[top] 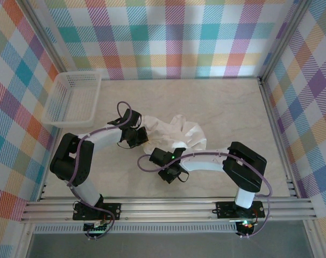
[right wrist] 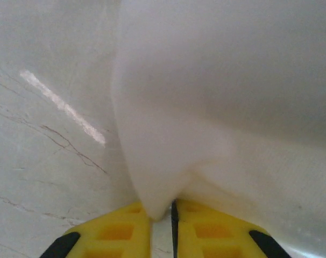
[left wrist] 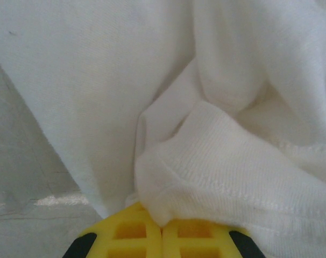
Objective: Fold the inside-out t-shirt
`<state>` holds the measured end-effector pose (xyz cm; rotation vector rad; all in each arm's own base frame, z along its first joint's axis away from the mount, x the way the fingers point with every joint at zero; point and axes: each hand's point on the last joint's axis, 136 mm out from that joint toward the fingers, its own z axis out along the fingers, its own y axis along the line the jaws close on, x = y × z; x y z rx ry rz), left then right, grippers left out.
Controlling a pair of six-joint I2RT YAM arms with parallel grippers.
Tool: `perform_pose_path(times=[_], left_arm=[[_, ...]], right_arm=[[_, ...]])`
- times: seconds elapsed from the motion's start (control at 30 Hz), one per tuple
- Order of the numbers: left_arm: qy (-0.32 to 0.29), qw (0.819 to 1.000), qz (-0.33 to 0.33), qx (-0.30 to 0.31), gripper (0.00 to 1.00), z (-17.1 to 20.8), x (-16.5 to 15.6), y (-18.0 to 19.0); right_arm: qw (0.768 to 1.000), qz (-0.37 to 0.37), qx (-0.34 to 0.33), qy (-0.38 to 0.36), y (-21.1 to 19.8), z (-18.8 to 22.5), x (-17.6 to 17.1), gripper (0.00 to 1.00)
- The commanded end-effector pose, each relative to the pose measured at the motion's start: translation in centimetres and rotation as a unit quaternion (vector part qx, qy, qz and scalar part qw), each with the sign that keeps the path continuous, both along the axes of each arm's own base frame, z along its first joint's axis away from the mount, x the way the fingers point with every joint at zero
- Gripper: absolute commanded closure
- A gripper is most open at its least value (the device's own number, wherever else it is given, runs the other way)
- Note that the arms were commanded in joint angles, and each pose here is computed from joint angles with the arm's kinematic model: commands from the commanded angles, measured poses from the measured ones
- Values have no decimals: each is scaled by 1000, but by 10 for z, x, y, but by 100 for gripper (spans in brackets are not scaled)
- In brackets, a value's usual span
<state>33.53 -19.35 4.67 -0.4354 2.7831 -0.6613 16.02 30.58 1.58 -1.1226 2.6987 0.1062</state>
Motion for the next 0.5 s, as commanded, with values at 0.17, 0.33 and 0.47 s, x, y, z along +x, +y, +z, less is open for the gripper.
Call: perform_pose_path(times=[0.17,0.33,0.47], left_arm=[[-24,1000,5,4,100,18,2,5],[-72,997,-14,4,100,72,18,0],[-124,992,-33,8,100,119,40,-5]], right_arm=[[991,-26,58,-121,-7,82,33,100],[971,-6,158,-180,-4,163,40,100],[958,-15,231,-169,-3,207,43,100]])
